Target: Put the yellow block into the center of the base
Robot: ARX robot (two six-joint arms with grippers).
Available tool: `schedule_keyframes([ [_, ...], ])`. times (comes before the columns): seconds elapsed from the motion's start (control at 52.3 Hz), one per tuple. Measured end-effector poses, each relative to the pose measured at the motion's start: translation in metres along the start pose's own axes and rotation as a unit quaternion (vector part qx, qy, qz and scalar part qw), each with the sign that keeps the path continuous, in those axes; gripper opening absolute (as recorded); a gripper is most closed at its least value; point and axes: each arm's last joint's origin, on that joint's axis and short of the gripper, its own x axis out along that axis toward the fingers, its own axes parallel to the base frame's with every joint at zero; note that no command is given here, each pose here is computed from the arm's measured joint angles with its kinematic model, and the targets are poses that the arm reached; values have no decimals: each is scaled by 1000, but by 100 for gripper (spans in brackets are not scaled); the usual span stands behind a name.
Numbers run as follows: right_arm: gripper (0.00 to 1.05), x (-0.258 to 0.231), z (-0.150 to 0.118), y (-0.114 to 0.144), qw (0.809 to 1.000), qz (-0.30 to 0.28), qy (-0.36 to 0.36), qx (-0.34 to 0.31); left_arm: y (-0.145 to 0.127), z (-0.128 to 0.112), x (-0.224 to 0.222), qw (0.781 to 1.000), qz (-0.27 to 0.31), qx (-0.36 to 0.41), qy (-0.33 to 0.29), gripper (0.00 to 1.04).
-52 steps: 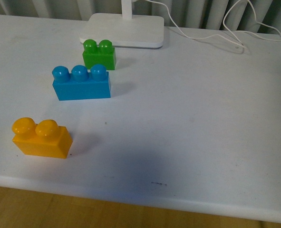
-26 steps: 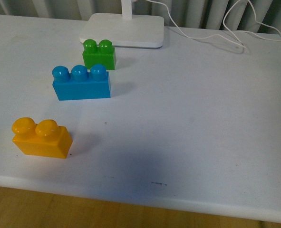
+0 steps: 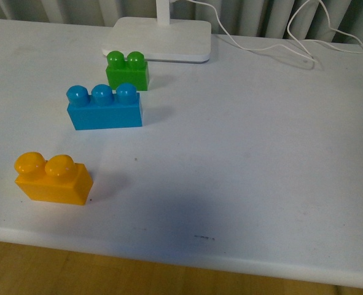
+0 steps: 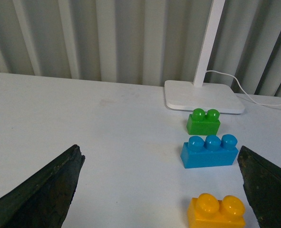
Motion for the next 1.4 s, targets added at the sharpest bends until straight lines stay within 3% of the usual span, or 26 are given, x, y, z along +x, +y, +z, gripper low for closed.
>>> schedule_keyframes([
  [0.249,95,0,-9,20,1000,21,-4,9,0,0,0,1000,0,0,0,98],
  [1.072,95,-30,-54,183,990,137,-7,-18,0,0,0,1000,0,0,0,98],
  [1.397,95,-34,-49,216,990,142,-12,-22,0,0,0,1000,0,0,0,98],
])
